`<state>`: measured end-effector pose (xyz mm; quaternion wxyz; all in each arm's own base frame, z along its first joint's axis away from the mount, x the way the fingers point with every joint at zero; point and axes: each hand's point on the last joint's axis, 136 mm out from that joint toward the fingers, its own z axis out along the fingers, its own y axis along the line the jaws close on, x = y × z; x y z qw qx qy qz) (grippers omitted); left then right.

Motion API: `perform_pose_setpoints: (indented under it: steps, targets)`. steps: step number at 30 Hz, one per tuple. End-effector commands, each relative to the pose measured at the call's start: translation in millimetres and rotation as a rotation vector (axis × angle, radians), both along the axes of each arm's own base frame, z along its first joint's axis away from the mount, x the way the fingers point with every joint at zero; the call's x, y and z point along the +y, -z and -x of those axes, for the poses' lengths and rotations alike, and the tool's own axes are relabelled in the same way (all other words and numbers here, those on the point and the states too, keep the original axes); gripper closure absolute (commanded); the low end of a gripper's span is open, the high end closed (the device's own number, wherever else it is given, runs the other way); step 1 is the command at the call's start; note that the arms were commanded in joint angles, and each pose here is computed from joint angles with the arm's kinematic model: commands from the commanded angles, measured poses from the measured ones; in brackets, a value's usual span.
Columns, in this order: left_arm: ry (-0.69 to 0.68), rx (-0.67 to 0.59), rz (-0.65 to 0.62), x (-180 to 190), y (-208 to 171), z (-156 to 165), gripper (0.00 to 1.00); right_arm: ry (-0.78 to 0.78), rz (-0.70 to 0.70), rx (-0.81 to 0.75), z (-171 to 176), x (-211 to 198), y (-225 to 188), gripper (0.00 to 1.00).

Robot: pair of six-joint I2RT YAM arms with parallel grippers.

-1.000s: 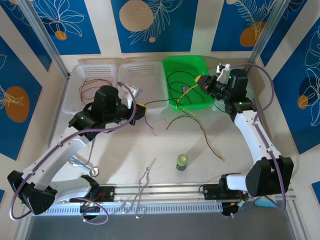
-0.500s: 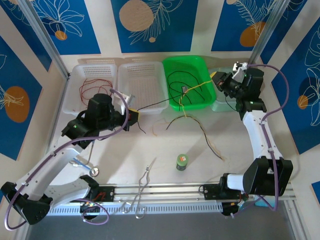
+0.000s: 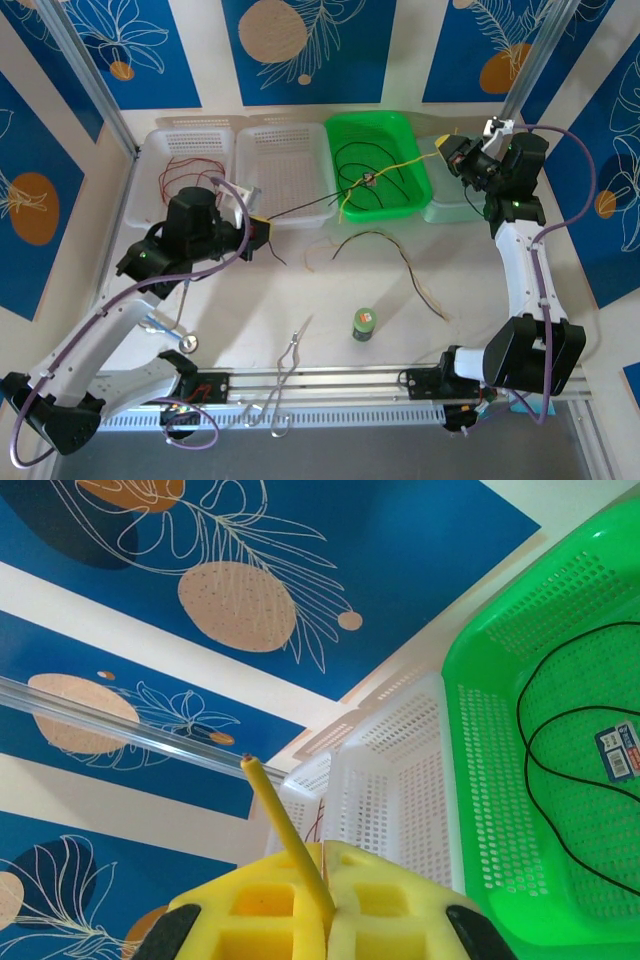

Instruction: Untangle the cables

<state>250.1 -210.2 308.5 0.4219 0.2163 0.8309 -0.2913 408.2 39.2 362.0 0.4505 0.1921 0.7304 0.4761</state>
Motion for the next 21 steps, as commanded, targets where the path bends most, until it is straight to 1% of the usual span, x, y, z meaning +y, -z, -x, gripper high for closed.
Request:
perform_pose_setpoints:
  steps: [1, 6, 14, 17, 19, 21]
  targets:
    - [-0.079, 0.058, -0.058, 27.6, 15.7, 7.1, 1.0, 0.151, 0.024, -0.101, -7.4, -37.3, -29.4, 1.0]
    - [-0.106, 0.079, -0.068, 38.4, 25.3, 9.6, 1.0, 0.153, -0.034, -0.124, -8.4, -45.5, -41.4, 1.0]
    - [-0.16, 0.108, -0.078, 50.3, 43.4, 5.5, 1.0, 0.119, -0.151, -0.182, -3.2, -45.8, -71.4, 1.0]
    - [-0.189, 0.112, -0.088, 55.5, 51.6, 1.5, 1.0, 0.108, -0.256, -0.206, -0.1, -49.7, -87.4, 1.0]
    - [-0.193, 0.109, -0.081, 54.8, 54.6, -1.1, 1.0, 0.054, -0.375, -0.236, 2.0, -44.4, -103.3, 1.0]
    - [-0.175, 0.106, -0.048, 47.7, 52.2, -4.5, 1.0, -0.013, -0.47, -0.247, 2.9, -31.5, -117.6, 1.0]
